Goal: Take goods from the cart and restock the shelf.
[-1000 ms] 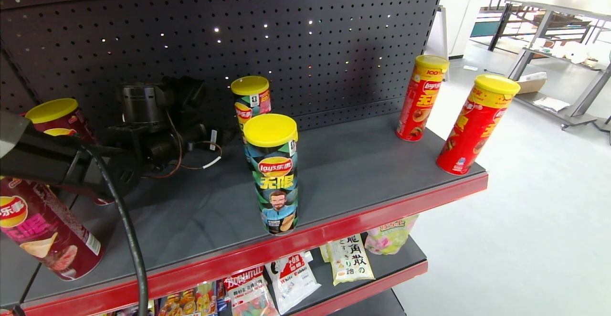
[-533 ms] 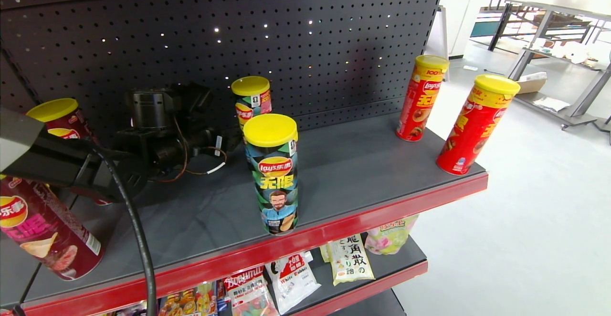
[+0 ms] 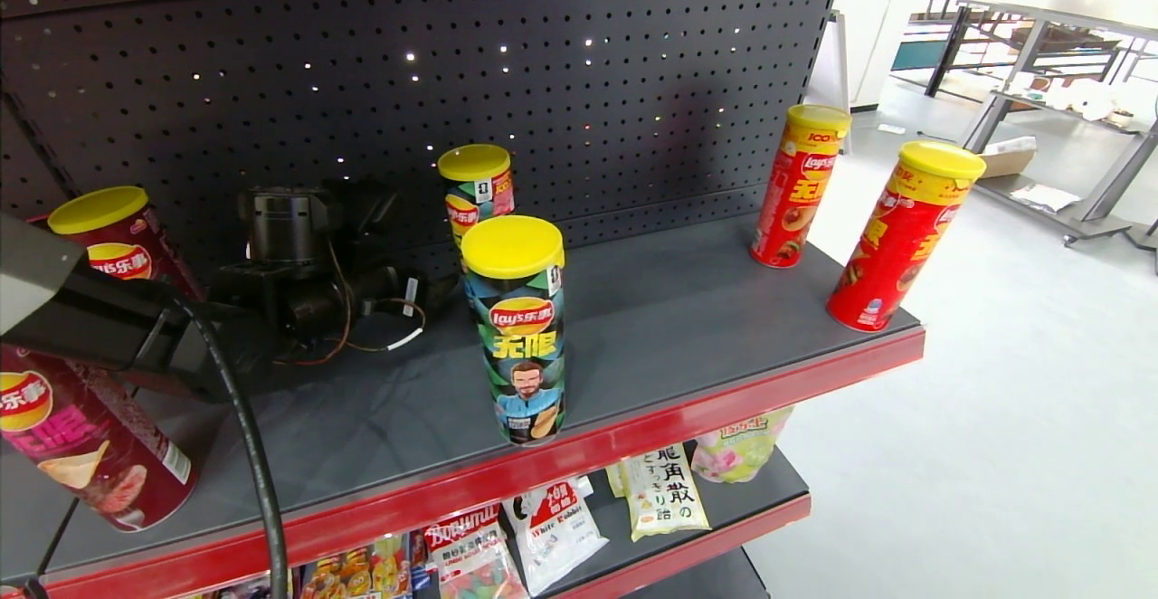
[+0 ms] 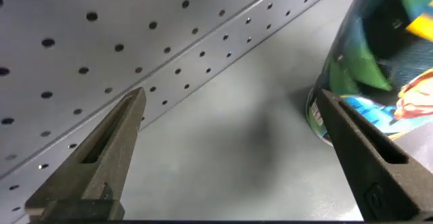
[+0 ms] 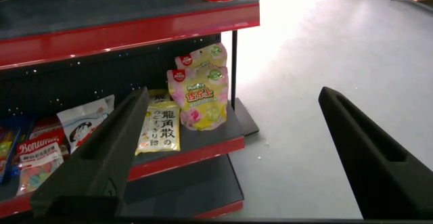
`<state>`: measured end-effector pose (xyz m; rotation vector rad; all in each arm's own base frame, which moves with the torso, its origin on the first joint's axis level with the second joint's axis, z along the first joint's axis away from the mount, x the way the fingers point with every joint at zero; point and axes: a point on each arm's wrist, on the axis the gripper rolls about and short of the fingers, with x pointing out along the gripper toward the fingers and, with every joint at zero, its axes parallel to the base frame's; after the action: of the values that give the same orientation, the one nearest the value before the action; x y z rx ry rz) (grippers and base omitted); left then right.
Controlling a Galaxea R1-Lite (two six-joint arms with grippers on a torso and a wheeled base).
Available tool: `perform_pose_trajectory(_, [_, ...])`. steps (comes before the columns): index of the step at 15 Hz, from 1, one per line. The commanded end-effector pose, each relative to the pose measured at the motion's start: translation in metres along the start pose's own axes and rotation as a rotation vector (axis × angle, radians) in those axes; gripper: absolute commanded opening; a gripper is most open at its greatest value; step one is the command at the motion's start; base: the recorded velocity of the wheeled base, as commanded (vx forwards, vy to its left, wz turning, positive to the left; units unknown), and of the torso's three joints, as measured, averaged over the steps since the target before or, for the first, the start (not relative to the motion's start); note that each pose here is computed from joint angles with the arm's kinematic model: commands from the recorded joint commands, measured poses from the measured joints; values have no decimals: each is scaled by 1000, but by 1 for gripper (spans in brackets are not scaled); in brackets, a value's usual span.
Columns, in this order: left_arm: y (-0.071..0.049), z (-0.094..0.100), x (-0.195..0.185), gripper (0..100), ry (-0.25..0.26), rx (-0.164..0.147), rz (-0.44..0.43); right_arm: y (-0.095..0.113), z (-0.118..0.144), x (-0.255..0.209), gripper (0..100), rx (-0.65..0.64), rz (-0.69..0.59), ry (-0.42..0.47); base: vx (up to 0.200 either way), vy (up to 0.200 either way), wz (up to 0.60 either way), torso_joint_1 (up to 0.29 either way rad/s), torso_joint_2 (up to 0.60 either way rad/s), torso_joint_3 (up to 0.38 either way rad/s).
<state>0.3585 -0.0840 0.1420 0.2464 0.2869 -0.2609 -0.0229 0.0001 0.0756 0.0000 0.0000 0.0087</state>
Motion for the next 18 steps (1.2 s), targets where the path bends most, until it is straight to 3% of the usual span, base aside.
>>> perform_pose_trajectory(1, [-1,-4,4,100,11,-1,-2,0,0,0,100,0,0,0,0,0,0,0,0,0])
perform_pose_trajectory(14, [-5,-9,9,100,16,0,-12,0,0,0,100,0,0,2,0,0,0,0,0,0])
perform_pose_trajectory(18, [-14,-8,9,100,17,1,-35,0,0,0,100,0,0,2,0,0,0,0,0,0])
